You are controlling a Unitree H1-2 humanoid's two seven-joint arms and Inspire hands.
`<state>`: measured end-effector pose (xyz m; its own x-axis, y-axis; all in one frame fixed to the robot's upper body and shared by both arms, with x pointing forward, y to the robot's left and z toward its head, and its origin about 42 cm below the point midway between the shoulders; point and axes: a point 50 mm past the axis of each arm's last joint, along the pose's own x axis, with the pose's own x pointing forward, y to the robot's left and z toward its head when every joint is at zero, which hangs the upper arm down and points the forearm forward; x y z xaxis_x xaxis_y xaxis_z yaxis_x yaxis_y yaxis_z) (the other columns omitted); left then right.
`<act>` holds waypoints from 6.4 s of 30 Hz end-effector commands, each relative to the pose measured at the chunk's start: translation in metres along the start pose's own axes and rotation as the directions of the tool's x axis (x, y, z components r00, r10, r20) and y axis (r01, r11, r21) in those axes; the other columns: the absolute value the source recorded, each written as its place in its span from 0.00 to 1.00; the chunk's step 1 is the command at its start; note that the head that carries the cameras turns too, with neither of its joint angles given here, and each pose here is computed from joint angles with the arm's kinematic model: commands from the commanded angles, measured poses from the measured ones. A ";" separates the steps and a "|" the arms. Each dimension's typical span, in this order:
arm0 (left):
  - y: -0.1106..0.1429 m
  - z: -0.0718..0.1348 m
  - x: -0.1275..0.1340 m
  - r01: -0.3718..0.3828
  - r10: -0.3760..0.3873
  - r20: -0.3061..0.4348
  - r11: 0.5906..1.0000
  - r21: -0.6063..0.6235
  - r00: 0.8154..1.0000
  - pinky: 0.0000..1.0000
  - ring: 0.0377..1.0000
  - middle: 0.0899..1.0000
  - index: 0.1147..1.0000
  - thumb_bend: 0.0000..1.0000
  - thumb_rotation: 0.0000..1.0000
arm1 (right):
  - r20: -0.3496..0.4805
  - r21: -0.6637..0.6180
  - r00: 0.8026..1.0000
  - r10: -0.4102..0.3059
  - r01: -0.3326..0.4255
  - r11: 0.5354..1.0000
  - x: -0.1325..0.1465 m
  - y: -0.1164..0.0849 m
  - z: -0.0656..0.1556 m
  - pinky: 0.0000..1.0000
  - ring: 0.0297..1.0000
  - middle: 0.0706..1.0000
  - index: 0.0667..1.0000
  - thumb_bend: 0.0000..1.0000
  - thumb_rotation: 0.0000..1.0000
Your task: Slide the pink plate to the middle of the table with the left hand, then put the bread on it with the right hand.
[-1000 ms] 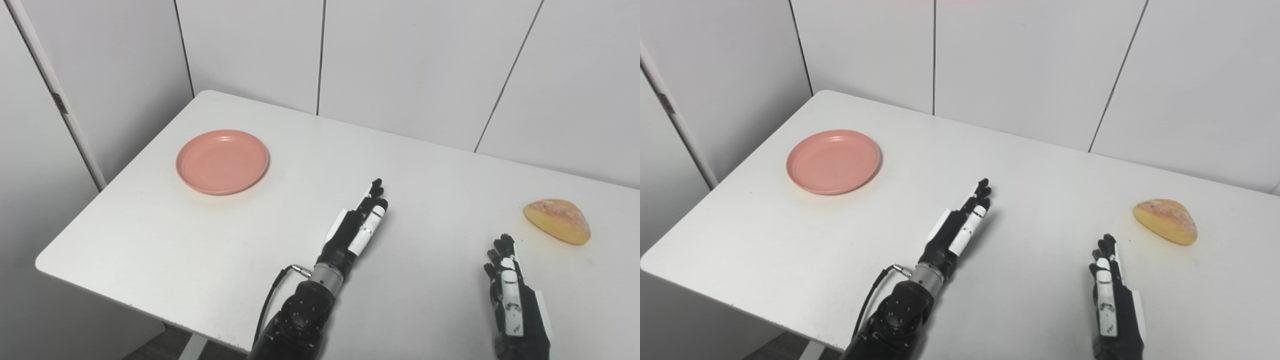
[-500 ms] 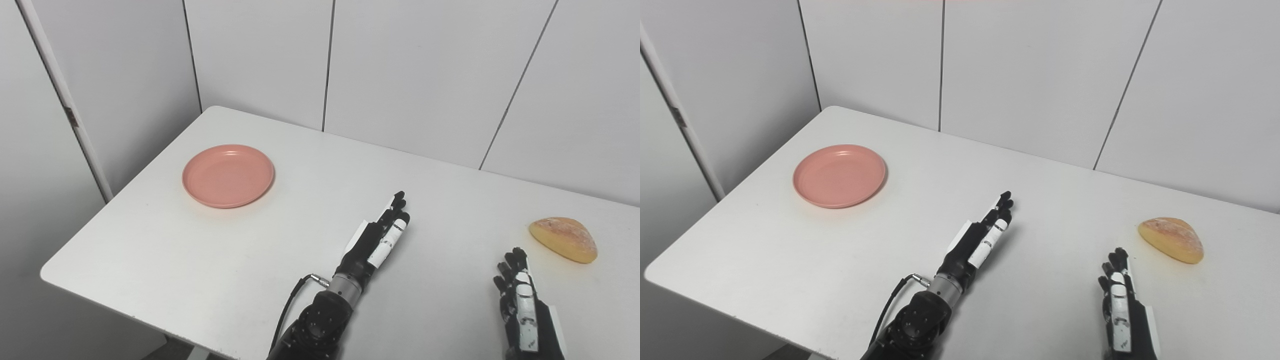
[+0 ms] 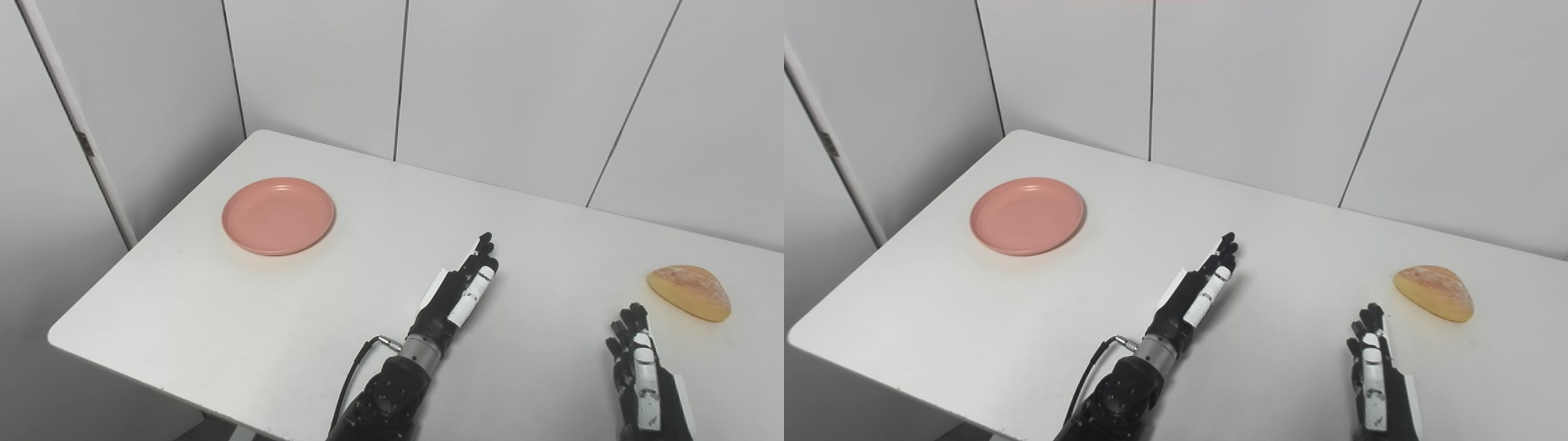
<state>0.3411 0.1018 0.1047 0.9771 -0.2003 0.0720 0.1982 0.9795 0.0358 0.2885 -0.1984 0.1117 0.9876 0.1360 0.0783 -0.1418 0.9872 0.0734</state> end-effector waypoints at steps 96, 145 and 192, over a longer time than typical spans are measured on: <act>0.341 0.140 0.016 -0.604 0.596 0.204 0.797 -0.032 0.776 0.94 0.94 0.93 0.94 0.39 1.00 | -0.017 0.004 1.000 -0.005 0.005 1.000 -0.004 -0.017 -0.009 1.00 1.00 1.00 1.00 0.18 1.00; 0.378 0.092 -0.033 -0.674 0.687 0.069 0.725 -0.146 0.724 0.88 0.88 0.87 0.86 0.37 1.00 | -0.017 -0.008 1.000 -0.016 0.016 1.000 -0.003 -0.022 -0.004 1.00 1.00 1.00 1.00 0.15 1.00; 0.344 0.034 0.028 -0.583 0.559 -0.170 0.793 -0.178 0.812 0.89 0.87 0.87 0.87 0.36 1.00 | -0.017 -0.010 1.000 -0.022 0.021 1.000 -0.006 -0.021 -0.001 1.00 1.00 1.00 1.00 0.16 1.00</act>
<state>0.4181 0.4465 0.1428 0.8892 0.4446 -0.1078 -0.4570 0.8733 -0.1688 0.2905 -0.2169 0.1140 0.9887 0.1265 0.0805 -0.1312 0.9897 0.0569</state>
